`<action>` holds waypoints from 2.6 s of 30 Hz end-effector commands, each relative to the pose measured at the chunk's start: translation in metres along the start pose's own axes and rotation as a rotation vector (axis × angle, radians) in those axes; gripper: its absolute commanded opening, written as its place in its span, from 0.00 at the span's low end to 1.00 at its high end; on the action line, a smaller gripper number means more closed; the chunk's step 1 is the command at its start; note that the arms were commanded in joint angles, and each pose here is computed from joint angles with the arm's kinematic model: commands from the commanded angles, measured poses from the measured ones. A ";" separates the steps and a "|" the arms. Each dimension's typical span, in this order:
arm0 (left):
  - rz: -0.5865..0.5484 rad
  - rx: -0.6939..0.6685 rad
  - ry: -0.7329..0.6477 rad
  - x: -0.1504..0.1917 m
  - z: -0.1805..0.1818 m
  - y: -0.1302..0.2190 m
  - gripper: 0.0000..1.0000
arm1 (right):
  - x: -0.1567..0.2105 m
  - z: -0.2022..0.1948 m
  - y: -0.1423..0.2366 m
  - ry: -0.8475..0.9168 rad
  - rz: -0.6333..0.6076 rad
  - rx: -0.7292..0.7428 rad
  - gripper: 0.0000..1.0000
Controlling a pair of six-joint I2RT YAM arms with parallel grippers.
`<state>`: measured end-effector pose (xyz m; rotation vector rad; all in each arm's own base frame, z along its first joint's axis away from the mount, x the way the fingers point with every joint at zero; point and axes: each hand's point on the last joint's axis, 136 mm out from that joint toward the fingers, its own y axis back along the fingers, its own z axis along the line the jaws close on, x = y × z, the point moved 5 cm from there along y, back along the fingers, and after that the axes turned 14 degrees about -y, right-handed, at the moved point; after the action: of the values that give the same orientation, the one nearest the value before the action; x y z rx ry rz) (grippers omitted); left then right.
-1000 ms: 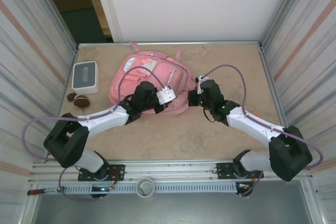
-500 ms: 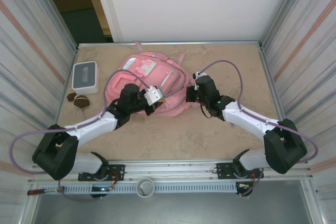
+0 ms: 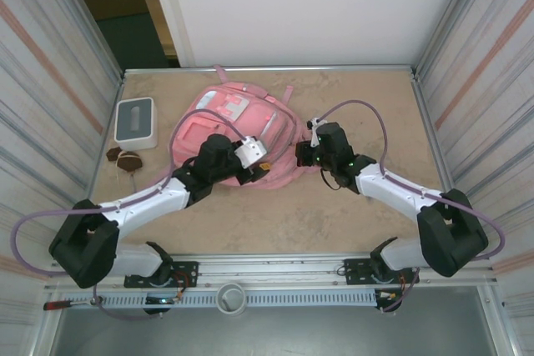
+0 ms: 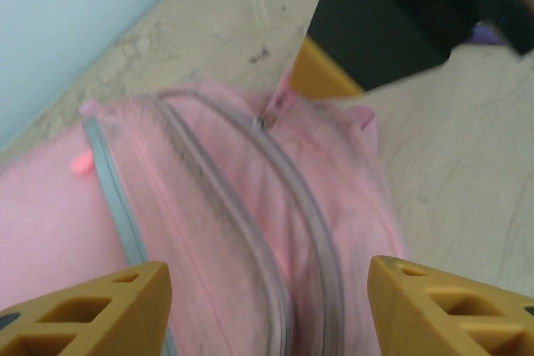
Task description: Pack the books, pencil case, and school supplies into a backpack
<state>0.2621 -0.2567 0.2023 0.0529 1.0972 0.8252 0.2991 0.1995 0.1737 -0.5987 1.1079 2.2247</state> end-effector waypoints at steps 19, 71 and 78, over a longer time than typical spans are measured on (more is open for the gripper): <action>0.288 0.032 -0.150 0.031 -0.012 -0.064 0.43 | 0.002 -0.022 -0.013 -0.132 0.038 -0.060 0.00; 0.189 0.102 -0.092 0.021 -0.025 -0.054 0.00 | 0.023 -0.035 -0.058 -0.104 0.137 -0.140 0.16; 0.191 0.104 -0.092 0.022 -0.025 -0.054 0.00 | 0.023 -0.035 -0.059 -0.098 0.138 -0.133 0.13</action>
<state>0.2846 -0.2896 0.1456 0.2835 1.0356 0.9805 0.3204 0.2049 0.1059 -0.4456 0.9680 2.4403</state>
